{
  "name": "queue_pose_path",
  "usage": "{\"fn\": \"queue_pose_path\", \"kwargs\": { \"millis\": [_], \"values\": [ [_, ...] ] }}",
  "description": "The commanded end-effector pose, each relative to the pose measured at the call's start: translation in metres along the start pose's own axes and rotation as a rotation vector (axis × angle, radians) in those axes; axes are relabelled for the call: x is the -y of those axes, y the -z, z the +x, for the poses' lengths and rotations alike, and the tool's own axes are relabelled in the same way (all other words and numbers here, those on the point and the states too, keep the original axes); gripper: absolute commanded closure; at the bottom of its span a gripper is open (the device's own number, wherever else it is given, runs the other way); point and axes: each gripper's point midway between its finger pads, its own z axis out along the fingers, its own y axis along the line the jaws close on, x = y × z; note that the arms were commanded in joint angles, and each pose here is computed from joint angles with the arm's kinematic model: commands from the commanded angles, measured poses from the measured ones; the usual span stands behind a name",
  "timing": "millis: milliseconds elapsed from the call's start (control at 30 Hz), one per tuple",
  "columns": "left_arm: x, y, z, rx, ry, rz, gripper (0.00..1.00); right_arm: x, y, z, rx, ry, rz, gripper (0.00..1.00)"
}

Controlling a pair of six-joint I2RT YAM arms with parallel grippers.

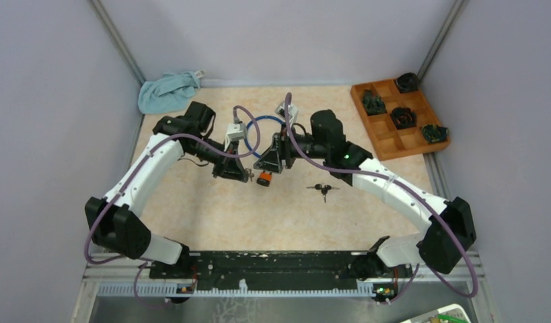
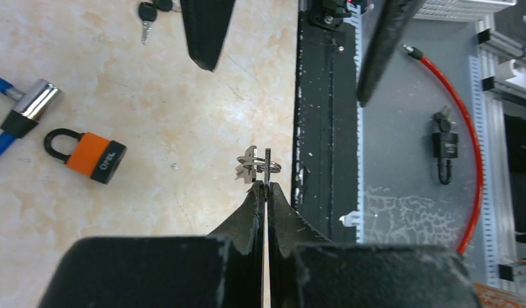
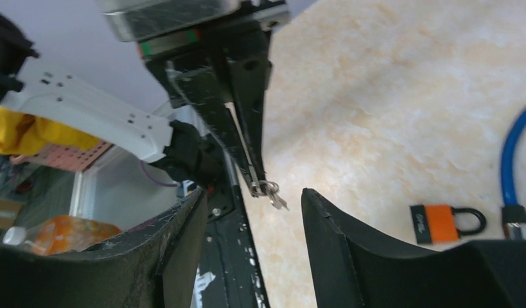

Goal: Unlock with the key

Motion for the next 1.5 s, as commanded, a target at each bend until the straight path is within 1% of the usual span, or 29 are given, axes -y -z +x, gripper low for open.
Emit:
{"fn": "queue_pose_path", "kwargs": {
  "millis": [0, 67, 300, 600, 667, 767, 867, 900, 967, 1067, 1167, 1267, 1300, 1333, 1367, 1433, 1467],
  "values": [
    [0.025, 0.002, -0.011, 0.034, 0.032, 0.094, 1.0, -0.036, -0.002, -0.01, 0.038, 0.068, -0.247, 0.46],
    [0.026, 0.003, -0.012, 0.033, 0.037, 0.099, 1.0, -0.038, -0.005, -0.005, 0.03, 0.044, -0.282, 0.49],
    [0.032, 0.003, -0.015, 0.032, 0.044, 0.125, 1.0, -0.039, -0.015, 0.007, 0.002, 0.018, -0.333, 0.52],
    [0.035, 0.001, -0.006, -0.001, 0.058, 0.136, 1.0, -0.036, -0.022, 0.01, -0.039, 0.038, -0.314, 0.57],
    [0.035, 0.001, -0.005, -0.007, 0.061, 0.134, 1.0, -0.038, -0.022, 0.008, -0.035, 0.043, -0.324, 0.59],
    [0.034, 0.0, -0.005, -0.011, 0.07, 0.133, 1.0, -0.042, -0.025, 0.008, -0.033, 0.042, -0.335, 0.64],
    [0.032, 0.0, -0.004, -0.018, 0.071, 0.126, 1.0, -0.046, -0.029, 0.01, -0.041, 0.039, -0.346, 0.66],
    [0.032, 0.0, -0.004, -0.02, 0.072, 0.125, 1.0, -0.046, -0.029, 0.01, -0.041, 0.04, -0.347, 0.69],
    [0.032, 0.0, -0.003, -0.025, 0.075, 0.122, 1.0, -0.047, -0.03, 0.01, -0.038, 0.041, -0.346, 0.79],
    [0.031, 0.001, -0.002, -0.034, 0.072, 0.113, 1.0, -0.048, -0.031, 0.011, -0.037, 0.039, -0.348, 0.99],
    [0.03, 0.003, -0.006, -0.032, 0.059, 0.095, 1.0, -0.046, -0.03, 0.015, -0.044, 0.029, -0.336, 1.0],
    [0.025, 0.006, -0.015, -0.024, 0.042, 0.054, 1.0, -0.041, -0.028, 0.016, -0.004, 0.016, -0.298, 1.0],
    [0.023, 0.007, -0.018, -0.022, 0.04, 0.035, 0.96, -0.04, -0.026, 0.014, 0.034, 0.006, -0.281, 1.0],
    [0.02, 0.009, -0.023, -0.015, 0.03, 0.014, 0.82, -0.04, -0.024, 0.009, 0.078, -0.022, -0.269, 1.0],
    [0.019, 0.011, -0.027, -0.007, 0.026, -0.003, 0.72, -0.04, -0.022, 0.005, 0.138, -0.039, -0.267, 1.0],
    [0.021, 0.015, -0.037, 0.016, 0.006, -0.021, 0.54, -0.043, -0.013, -0.004, 0.264, -0.077, -0.287, 1.0],
    [0.023, 0.016, -0.04, 0.027, 0.0, -0.025, 0.46, -0.044, -0.009, -0.009, 0.33, -0.096, -0.297, 1.0]
  ]
}}
